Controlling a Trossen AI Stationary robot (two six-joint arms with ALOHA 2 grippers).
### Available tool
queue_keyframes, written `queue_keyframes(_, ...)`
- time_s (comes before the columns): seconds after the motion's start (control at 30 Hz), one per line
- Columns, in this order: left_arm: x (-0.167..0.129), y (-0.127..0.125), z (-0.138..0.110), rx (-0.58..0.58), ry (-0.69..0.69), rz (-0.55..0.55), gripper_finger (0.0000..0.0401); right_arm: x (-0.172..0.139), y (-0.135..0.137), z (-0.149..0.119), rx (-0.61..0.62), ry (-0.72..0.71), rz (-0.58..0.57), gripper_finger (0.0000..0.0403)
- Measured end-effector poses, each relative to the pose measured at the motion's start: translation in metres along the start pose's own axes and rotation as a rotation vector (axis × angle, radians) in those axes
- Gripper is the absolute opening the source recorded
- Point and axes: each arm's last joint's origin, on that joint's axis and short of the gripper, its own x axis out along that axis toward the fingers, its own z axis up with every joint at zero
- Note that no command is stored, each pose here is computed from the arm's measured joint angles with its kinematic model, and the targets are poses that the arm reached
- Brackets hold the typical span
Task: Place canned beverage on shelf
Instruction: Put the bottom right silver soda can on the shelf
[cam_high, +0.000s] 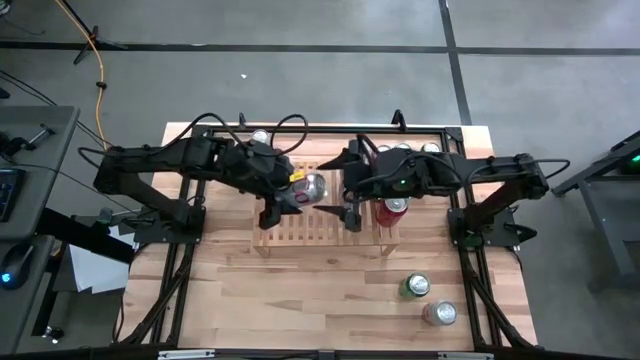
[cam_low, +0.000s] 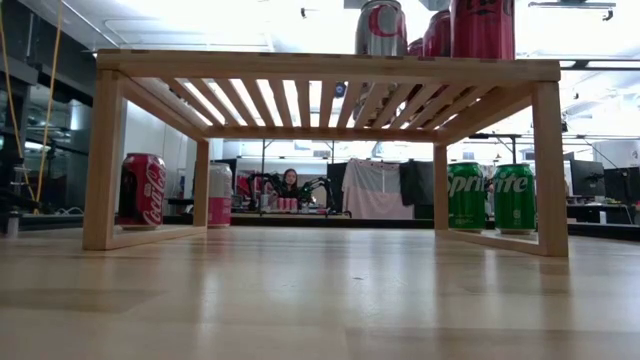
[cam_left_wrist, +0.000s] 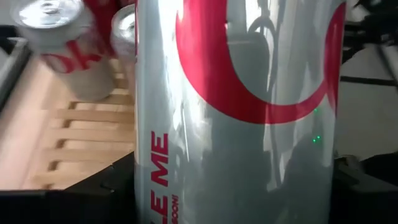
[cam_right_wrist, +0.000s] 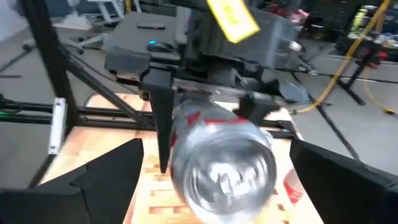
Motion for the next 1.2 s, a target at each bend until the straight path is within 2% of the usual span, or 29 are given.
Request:
queue_keyframes(0.17, -0.022, 0.005, -0.005, 0.023, -0.022, 0.123, 0.0279, -0.026, -0.008, 0.005, 0.021, -0.001, -0.064, 0.0393)
queue_keyframes(0.37, -0.060, 0.011, -0.015, -0.054, -0.276, 0.232, 0.0279, -0.056, -0.016, -0.001, 0.109, 0.090, -0.101, 0.0394)
queue_keyframes(0.47, -0.061, 0.013, -0.027, -0.133, -0.476, 0.201, 0.0279, -0.058, -0.016, -0.009, 0.164, 0.092, -0.101, 0.0394)
queue_keyframes(0.57, -0.052, 0.014, -0.043, -0.215, -0.686, 0.138, 0.0279, -0.046, -0.012, -0.019, 0.201, 0.036, -0.092, 0.0394)
queue_keyframes(0.73, -0.027, 0.014, -0.056, -0.266, -0.919, 0.047, 0.0279, -0.019, -0.017, -0.026, 0.324, -0.257, -0.072, 0.0394)
queue_keyframes(0.8, -0.019, 0.012, -0.054, -0.274, -0.939, 0.050, 0.0279, -0.012, -0.026, -0.027, 0.402, -0.353, -0.062, 0.0394)
queue_keyframes(0.93, 0.004, 0.010, -0.047, -0.262, -0.881, 0.124, 0.0279, -0.005, -0.042, -0.029, 0.502, -0.403, -0.053, 0.0394)
queue_keyframes(1.13, 0.031, 0.008, -0.029, -0.244, -0.840, 0.254, 0.0279, 0.005, -0.043, -0.020, 0.498, -0.414, -0.030, 0.0394)
queue_keyframes(1.2, 0.036, 0.008, -0.022, -0.245, -0.835, 0.299, 0.0279, 0.004, -0.042, -0.019, 0.500, -0.398, -0.055, 0.0394)
